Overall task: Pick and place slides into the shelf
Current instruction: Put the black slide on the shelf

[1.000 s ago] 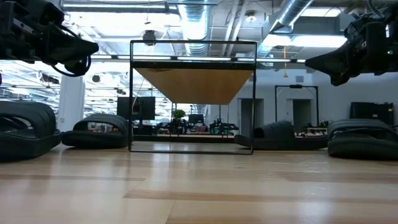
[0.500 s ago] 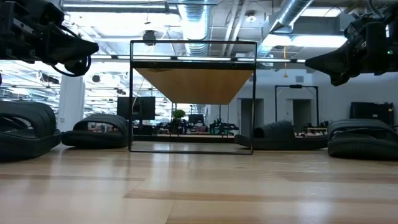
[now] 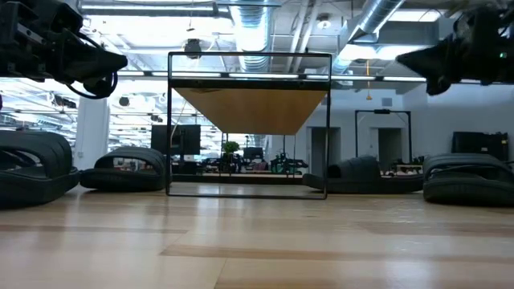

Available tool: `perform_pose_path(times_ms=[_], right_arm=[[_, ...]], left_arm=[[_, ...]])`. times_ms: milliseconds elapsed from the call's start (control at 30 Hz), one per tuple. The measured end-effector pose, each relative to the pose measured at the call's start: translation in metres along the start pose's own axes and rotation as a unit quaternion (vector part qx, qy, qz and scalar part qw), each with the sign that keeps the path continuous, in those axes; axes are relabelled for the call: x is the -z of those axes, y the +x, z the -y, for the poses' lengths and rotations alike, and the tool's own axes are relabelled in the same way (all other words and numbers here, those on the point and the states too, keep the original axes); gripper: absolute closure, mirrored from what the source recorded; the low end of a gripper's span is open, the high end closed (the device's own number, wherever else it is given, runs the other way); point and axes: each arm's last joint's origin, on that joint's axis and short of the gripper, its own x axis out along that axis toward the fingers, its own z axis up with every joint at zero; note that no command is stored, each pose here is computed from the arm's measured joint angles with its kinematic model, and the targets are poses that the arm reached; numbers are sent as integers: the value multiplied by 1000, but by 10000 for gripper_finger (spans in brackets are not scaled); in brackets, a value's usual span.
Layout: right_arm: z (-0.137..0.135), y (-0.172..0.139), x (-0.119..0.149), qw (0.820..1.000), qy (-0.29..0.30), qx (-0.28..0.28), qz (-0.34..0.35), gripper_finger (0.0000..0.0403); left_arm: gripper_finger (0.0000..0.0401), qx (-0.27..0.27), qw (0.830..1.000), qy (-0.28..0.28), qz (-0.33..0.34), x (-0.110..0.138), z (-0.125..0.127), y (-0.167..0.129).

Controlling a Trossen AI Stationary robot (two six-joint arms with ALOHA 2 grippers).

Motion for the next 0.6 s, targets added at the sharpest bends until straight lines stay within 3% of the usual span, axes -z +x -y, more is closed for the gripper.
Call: perform_pose_path(times_ms=[167,367,600], right_arm=[[0,0,-8,999,0,1,40,403],[1,0,-6,999,-2,6,33,403],[10,3,6,993,-9,110,-37,399]], left_arm=[[401,0,1000,2,0,0,0,0],[401,0,1000,1,0,0,0,0],[401,0,1000,1,0,0,0,0]])
